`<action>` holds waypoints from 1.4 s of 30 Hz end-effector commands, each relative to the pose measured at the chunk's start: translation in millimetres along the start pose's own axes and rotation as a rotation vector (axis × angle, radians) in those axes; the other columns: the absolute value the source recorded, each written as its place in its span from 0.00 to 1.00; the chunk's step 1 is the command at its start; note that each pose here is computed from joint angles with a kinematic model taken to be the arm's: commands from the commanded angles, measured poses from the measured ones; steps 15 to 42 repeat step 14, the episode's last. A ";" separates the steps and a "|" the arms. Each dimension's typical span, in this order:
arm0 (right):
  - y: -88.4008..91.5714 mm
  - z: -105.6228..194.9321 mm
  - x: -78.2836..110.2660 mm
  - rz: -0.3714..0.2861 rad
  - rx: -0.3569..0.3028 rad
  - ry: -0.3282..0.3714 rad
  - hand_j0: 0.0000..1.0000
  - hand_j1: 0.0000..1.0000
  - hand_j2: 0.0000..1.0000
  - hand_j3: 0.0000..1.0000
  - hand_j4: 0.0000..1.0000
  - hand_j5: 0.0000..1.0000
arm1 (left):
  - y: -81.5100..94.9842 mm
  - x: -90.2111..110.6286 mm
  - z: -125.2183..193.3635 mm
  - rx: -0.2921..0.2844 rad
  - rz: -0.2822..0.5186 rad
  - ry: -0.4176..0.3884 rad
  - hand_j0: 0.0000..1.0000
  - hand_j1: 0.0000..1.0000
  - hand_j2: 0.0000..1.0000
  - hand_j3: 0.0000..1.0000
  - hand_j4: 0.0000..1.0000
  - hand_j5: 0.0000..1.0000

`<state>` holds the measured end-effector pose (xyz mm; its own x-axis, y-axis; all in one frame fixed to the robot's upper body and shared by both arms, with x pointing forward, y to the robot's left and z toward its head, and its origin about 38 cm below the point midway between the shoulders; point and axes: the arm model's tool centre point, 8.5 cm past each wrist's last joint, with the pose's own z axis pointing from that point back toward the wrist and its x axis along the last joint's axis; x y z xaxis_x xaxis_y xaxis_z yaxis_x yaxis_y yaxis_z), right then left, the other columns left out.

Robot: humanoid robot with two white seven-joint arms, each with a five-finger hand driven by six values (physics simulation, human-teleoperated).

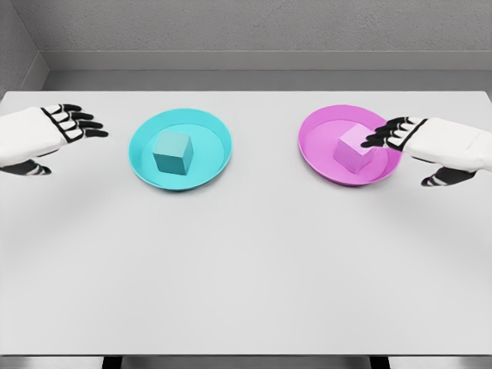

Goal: Place the blocks in the corresponding plates according to their colors

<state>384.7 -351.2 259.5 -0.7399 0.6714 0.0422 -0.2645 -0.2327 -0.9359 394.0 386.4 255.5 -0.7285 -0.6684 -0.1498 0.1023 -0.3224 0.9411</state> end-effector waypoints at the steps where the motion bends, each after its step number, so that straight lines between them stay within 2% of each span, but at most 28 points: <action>1: -2.8 2.8 -1.0 0.005 -0.006 -0.001 1.00 1.00 1.00 1.00 1.00 1.00 | 5.0 -3.4 5.0 0.008 0.001 0.010 1.00 1.00 1.00 1.00 1.00 1.00; 42: -2.2 1.7 -0.7 0.002 -0.007 -0.001 1.00 1.00 1.00 1.00 1.00 1.00 | 4.2 -2.9 4.6 0.007 0.003 0.009 1.00 1.00 1.00 1.00 1.00 1.00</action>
